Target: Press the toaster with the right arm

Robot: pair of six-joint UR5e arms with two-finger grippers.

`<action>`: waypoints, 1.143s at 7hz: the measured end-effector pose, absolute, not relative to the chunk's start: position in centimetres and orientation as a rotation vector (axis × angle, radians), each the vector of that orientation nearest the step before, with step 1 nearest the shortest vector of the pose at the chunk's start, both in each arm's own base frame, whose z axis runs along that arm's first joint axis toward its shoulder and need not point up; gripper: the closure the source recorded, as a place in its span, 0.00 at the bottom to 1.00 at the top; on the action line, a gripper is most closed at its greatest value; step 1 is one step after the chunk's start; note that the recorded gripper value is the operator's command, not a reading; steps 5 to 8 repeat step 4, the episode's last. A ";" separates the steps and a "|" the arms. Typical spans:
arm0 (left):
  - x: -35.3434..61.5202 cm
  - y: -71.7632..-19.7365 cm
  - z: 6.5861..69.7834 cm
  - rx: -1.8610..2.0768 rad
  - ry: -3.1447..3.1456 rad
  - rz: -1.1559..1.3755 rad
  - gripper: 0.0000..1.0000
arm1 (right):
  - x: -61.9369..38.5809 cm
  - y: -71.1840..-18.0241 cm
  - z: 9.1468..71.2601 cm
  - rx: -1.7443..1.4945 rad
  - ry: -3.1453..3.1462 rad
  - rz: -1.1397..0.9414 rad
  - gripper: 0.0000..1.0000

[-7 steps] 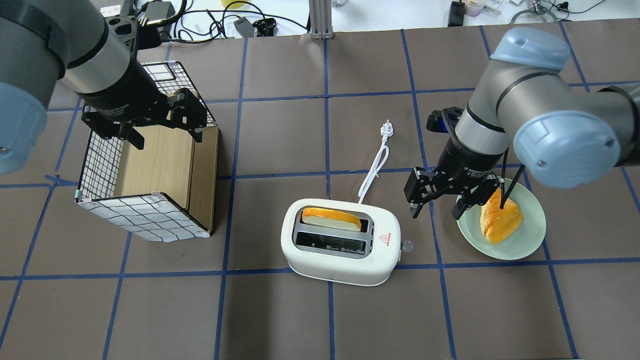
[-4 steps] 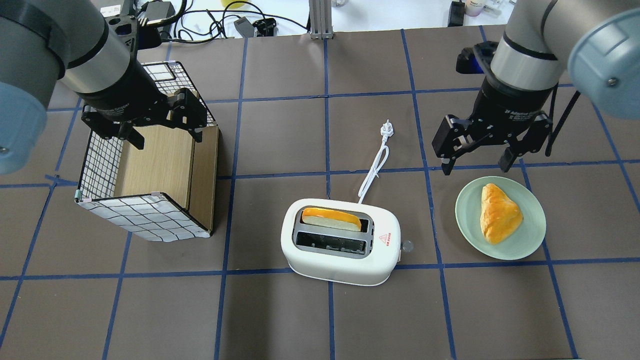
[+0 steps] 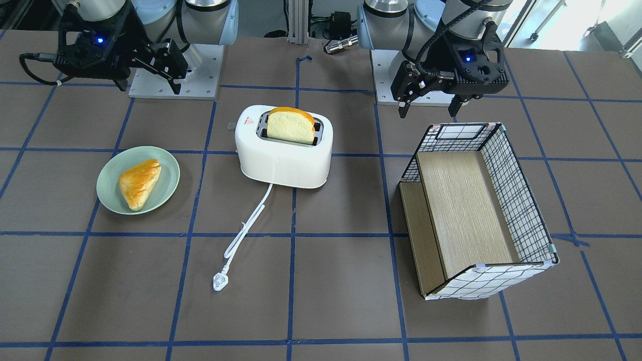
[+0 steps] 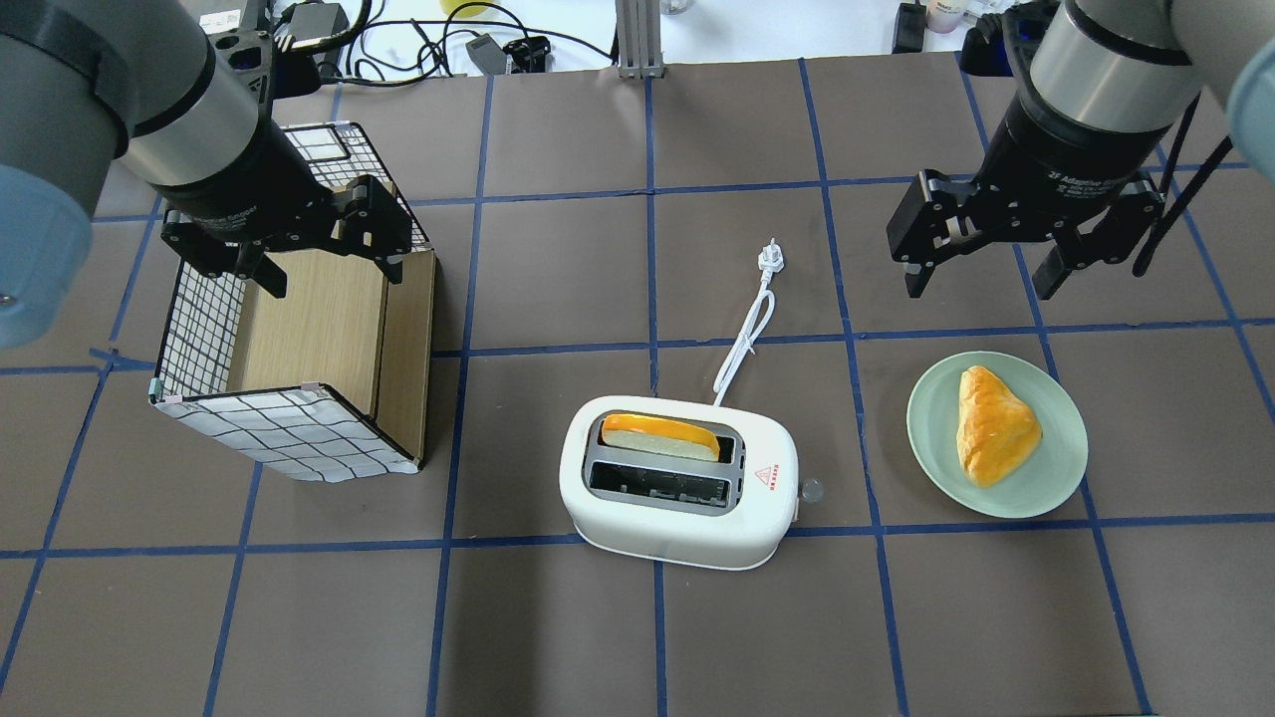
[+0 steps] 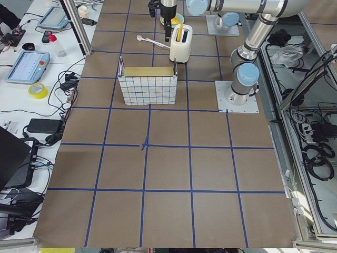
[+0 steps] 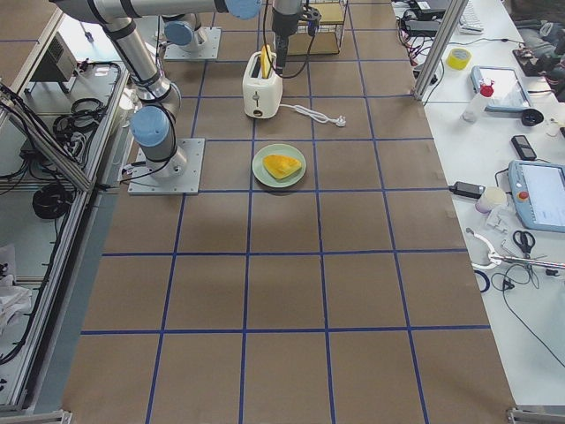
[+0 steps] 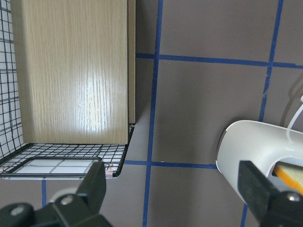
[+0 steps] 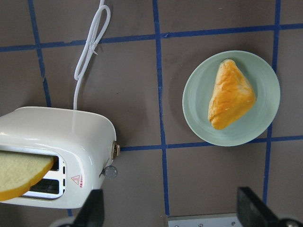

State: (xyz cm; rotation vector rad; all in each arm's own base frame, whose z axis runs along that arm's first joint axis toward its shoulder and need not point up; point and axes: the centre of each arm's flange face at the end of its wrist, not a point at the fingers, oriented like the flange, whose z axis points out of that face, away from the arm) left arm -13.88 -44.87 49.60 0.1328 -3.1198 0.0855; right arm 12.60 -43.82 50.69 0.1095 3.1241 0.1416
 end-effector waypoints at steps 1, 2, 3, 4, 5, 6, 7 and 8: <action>-13.9 -44.9 49.6 0.133 -3.120 0.085 0.00 | 12.6 -43.9 50.7 0.123 3.126 0.136 0.00; -13.9 -44.9 49.6 0.133 -3.120 0.085 0.00 | 12.5 -43.9 50.8 0.124 3.129 0.134 0.00; -13.9 -44.9 49.6 0.133 -3.120 0.085 0.00 | 12.5 -43.8 50.8 0.121 3.133 0.133 0.00; -13.9 -44.9 49.6 0.133 -3.120 0.086 0.00 | 12.4 -43.8 50.9 0.119 3.135 0.134 0.00; -13.9 -44.9 49.6 0.133 -3.120 0.086 0.00 | 12.4 -43.8 50.9 0.119 3.135 0.134 0.00; -13.9 -44.9 49.6 0.133 -3.120 0.086 0.00 | 12.4 -43.8 50.9 0.119 3.135 0.134 0.00; -13.9 -44.9 49.6 0.133 -3.120 0.086 0.00 | 12.4 -43.8 50.9 0.119 3.135 0.134 0.00; -13.9 -44.9 49.6 0.133 -3.120 0.086 0.00 | 12.4 -43.8 50.9 0.119 3.135 0.134 0.00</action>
